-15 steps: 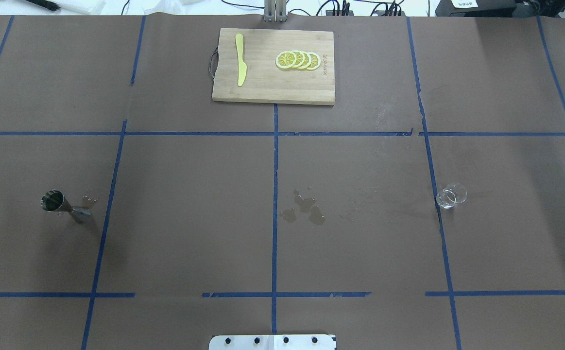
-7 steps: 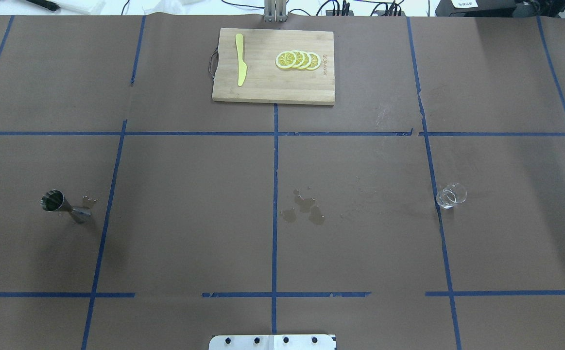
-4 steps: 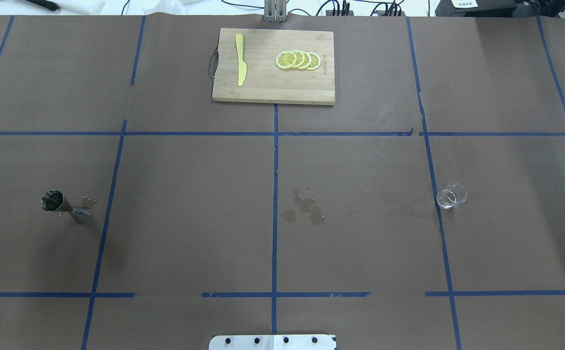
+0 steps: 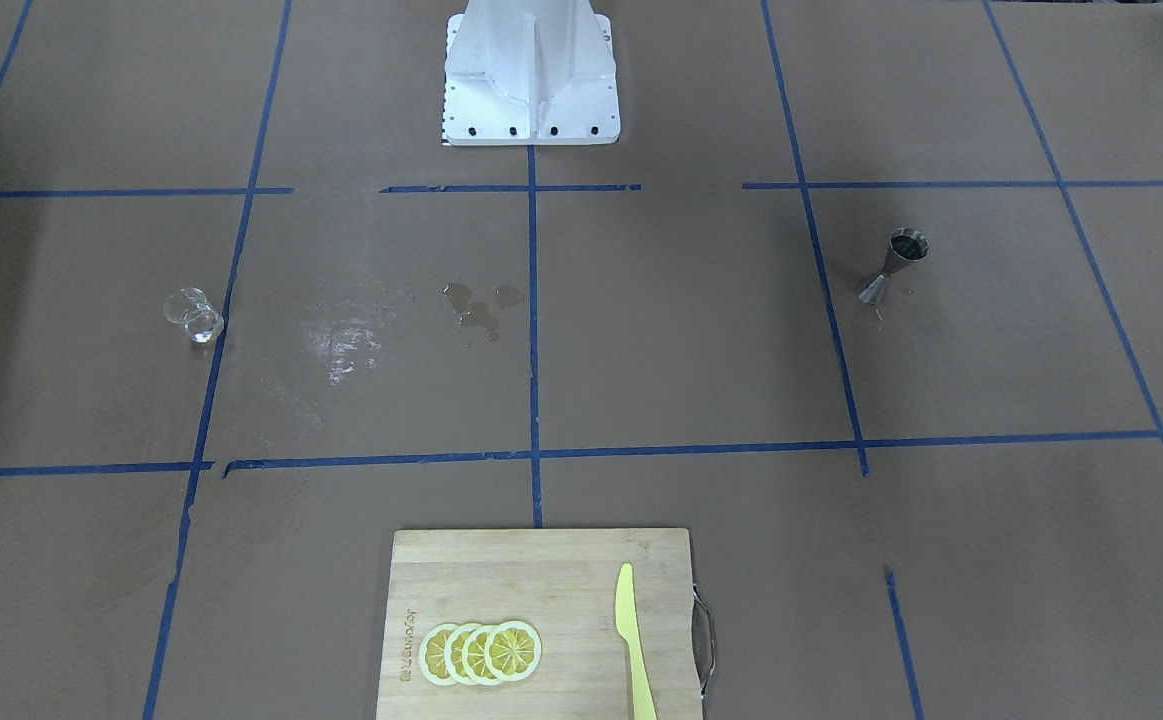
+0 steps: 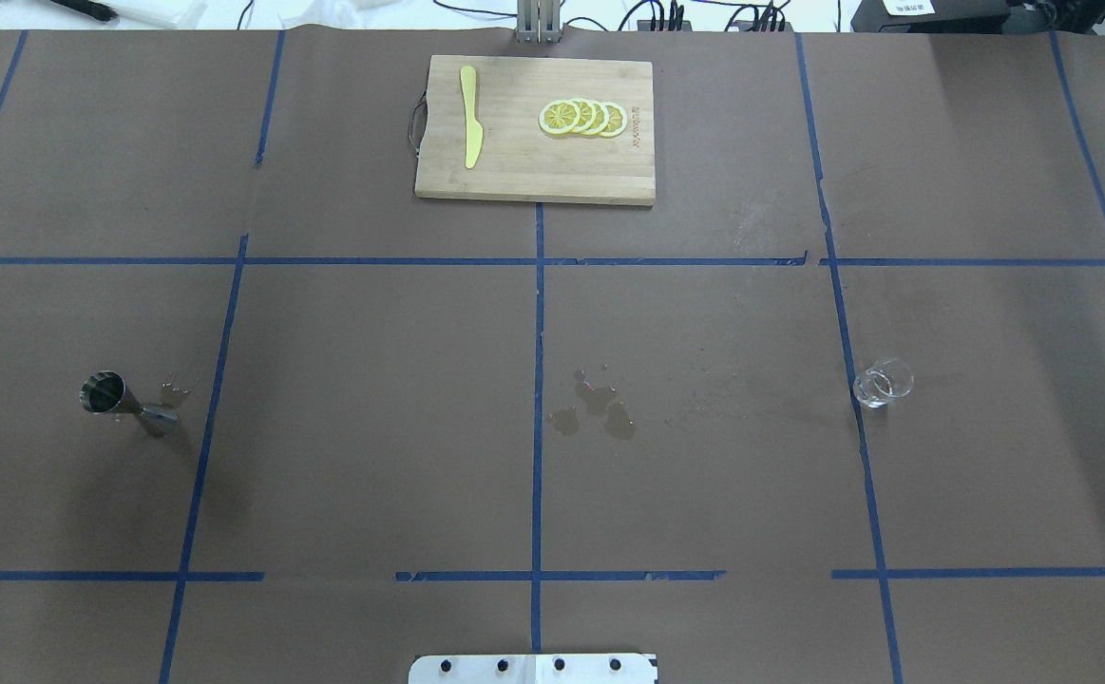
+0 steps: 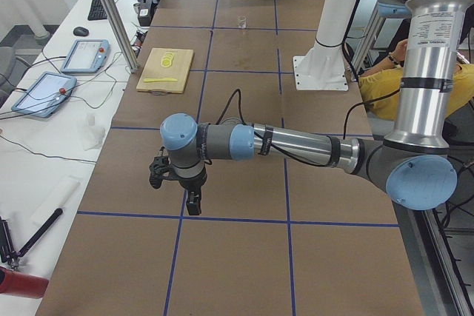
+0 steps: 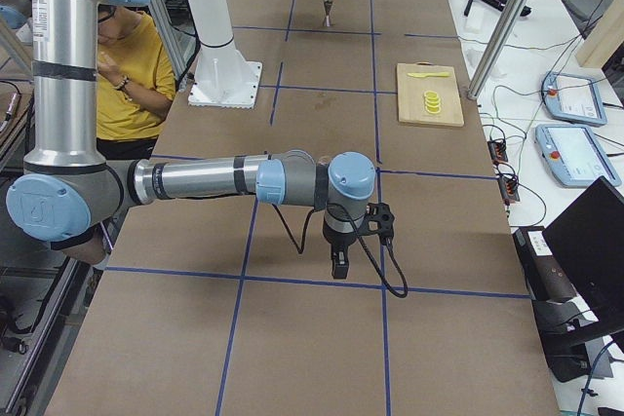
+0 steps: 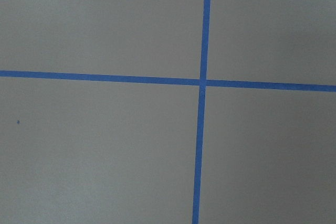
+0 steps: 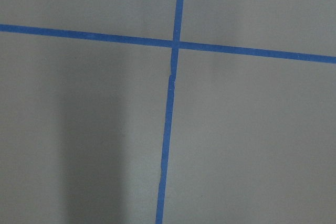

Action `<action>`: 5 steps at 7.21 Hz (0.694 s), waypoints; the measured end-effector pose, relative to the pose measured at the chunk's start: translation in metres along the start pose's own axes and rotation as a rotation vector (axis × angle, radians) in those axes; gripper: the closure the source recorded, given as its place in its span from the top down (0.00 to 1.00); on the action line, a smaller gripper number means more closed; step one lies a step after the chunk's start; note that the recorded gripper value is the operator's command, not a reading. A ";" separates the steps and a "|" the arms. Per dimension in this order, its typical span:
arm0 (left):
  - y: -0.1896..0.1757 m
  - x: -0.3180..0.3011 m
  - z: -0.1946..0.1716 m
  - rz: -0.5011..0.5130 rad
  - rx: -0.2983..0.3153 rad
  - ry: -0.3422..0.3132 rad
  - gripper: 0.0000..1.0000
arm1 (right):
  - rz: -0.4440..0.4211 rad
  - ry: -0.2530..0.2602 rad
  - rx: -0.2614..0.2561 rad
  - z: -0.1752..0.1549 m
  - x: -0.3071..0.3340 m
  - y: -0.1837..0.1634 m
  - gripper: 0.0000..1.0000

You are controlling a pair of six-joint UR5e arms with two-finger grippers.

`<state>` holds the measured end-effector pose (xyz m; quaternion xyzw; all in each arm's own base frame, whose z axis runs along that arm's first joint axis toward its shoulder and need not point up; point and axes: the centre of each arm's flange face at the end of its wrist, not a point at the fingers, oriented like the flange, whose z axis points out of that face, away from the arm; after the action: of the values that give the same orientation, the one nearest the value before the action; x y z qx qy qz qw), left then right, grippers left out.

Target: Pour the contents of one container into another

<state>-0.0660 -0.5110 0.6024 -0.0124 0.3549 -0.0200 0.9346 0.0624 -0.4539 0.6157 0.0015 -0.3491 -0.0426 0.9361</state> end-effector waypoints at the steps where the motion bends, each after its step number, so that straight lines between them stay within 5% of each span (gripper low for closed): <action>1: 0.000 0.000 0.000 0.000 0.000 -0.001 1.00 | 0.001 0.001 -0.002 0.001 0.001 0.000 1.00; 5: -0.003 0.002 -0.003 0.007 0.007 -0.002 1.00 | -0.007 -0.015 0.003 0.000 -0.003 -0.002 1.00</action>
<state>-0.0662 -0.5138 0.5989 -0.0080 0.3541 -0.0179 0.9350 0.0595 -0.4554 0.6137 0.0038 -0.3562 -0.0452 0.9333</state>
